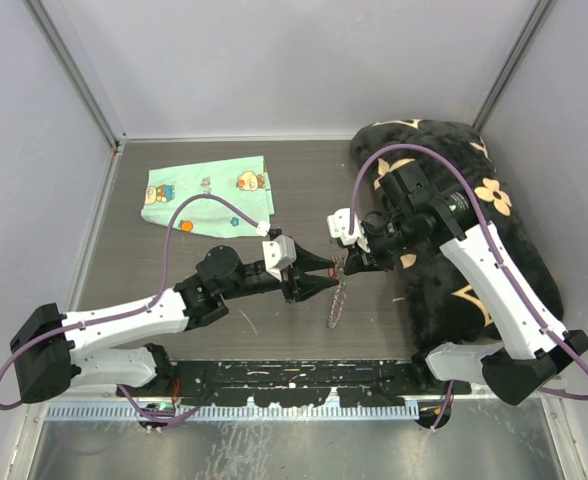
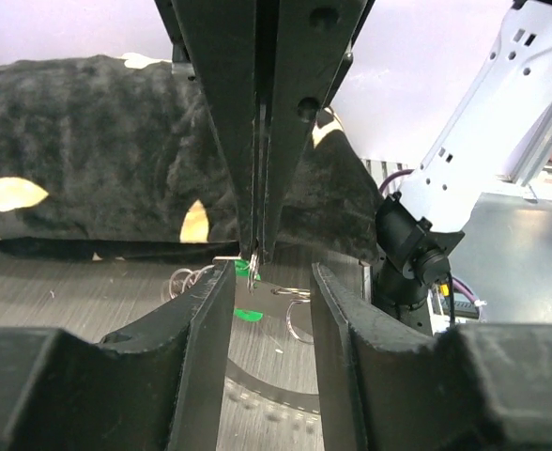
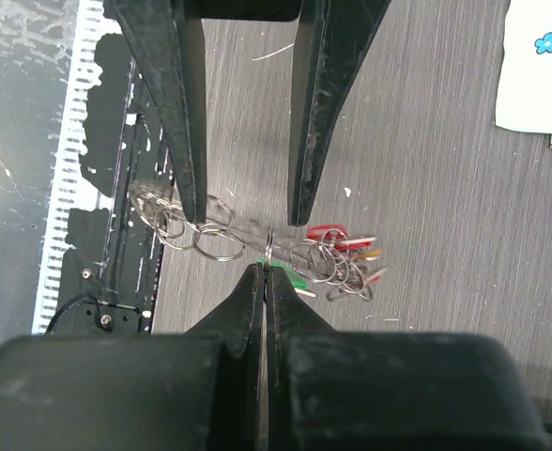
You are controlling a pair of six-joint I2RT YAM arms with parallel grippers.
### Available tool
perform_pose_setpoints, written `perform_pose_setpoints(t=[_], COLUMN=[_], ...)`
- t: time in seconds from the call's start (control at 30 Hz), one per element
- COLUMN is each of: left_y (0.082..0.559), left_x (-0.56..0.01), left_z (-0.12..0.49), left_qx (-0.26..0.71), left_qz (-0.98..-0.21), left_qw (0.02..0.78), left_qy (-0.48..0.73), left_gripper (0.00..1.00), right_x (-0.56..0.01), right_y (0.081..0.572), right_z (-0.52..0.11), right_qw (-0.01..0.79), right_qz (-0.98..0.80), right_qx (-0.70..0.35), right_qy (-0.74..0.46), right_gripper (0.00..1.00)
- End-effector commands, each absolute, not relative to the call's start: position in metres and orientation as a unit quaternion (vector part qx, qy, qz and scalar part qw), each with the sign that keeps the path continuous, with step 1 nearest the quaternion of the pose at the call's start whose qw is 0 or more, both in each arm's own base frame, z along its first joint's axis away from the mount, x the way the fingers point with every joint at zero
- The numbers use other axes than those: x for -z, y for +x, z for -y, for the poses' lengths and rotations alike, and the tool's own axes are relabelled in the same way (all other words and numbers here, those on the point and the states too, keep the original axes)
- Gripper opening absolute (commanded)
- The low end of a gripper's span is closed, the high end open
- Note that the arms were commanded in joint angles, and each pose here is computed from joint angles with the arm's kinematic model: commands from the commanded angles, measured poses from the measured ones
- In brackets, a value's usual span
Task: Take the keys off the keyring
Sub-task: Remove the key from the keyring.
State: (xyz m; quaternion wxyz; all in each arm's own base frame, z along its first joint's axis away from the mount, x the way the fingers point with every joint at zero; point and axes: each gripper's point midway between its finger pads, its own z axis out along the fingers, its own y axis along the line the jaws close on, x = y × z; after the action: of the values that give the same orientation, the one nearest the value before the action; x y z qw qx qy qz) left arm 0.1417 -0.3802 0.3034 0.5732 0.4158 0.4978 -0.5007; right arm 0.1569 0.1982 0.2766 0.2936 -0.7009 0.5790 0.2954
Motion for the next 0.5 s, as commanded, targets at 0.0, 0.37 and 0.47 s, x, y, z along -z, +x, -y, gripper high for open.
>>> perform_pose_setpoints(t=[0.0,0.37,0.47], left_y=[0.1482,0.1534,0.1538], left_x=[-0.3303,-0.3251,-0.3237], left_z=[0.3800,0.3827,0.3856], left_qx=[0.501,0.495,0.496], left_qz=[-0.467,-0.477,-0.478], left_qw=[0.607,0.603,0.599], left_qy=[0.403,0.405,0.408], left_gripper=[0.38,0.33,0.32], right_x=[-0.2951,-0.2957,-0.2959], right_y=[0.1551,0.1548,0.1539], right_z=[-0.2072,-0.2081,-0.2082], right_qw=[0.323,0.323,0.323], right_qz=[-0.551,-0.549,-0.548], right_qx=[-0.308,-0.311,-0.312], right_qy=[-0.705,-0.705,-0.706], right_gripper=[0.01,0.01,0.01])
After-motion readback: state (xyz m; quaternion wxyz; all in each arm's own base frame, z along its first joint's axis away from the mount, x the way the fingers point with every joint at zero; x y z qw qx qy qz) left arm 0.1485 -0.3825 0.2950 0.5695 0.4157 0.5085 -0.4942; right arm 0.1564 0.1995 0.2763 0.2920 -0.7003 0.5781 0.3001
